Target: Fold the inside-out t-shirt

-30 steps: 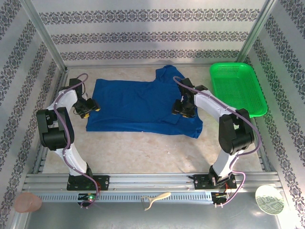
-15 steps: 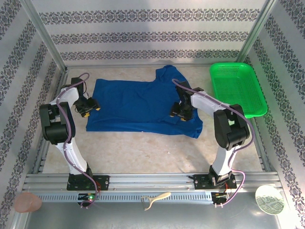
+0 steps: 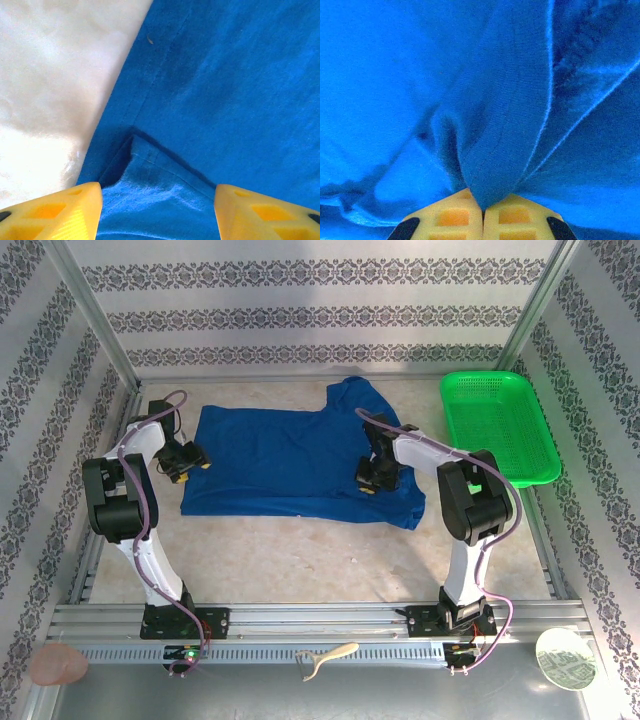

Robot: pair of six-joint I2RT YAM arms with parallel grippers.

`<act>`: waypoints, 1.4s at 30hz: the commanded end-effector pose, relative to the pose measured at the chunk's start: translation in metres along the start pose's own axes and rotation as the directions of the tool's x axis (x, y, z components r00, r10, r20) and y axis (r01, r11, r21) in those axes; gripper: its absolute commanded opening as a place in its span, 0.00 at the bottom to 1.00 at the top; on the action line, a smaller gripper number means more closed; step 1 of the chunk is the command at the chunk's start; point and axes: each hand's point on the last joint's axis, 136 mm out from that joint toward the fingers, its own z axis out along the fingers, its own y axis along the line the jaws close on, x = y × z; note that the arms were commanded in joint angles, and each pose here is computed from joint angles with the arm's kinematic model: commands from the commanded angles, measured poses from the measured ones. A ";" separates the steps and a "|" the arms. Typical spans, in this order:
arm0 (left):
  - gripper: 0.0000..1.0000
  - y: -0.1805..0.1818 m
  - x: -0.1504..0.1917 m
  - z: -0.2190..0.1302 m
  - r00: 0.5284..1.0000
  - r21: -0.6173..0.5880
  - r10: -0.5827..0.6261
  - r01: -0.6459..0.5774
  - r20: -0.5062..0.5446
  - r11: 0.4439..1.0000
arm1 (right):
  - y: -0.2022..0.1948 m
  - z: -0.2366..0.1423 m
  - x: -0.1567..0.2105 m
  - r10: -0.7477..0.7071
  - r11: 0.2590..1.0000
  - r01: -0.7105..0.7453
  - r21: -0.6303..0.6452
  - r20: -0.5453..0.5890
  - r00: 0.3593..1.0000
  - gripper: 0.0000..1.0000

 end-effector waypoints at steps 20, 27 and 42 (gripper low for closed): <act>0.62 0.006 -0.041 0.000 1.000 -0.033 0.003 -0.002 0.021 0.999 | 0.058 -0.025 -0.079 0.083 0.981 -0.069 -0.179 0.076 0.994 0.21; 0.62 0.010 -0.037 0.010 1.000 -0.050 0.010 -0.010 -0.008 0.999 | 0.046 -0.049 -0.086 0.043 0.991 -0.023 -0.131 0.158 0.987 0.46; 0.44 0.014 -0.016 0.025 0.998 -0.027 0.015 -0.017 -0.059 0.999 | -0.017 -0.044 -0.127 0.020 0.997 -0.033 0.067 0.189 0.982 0.51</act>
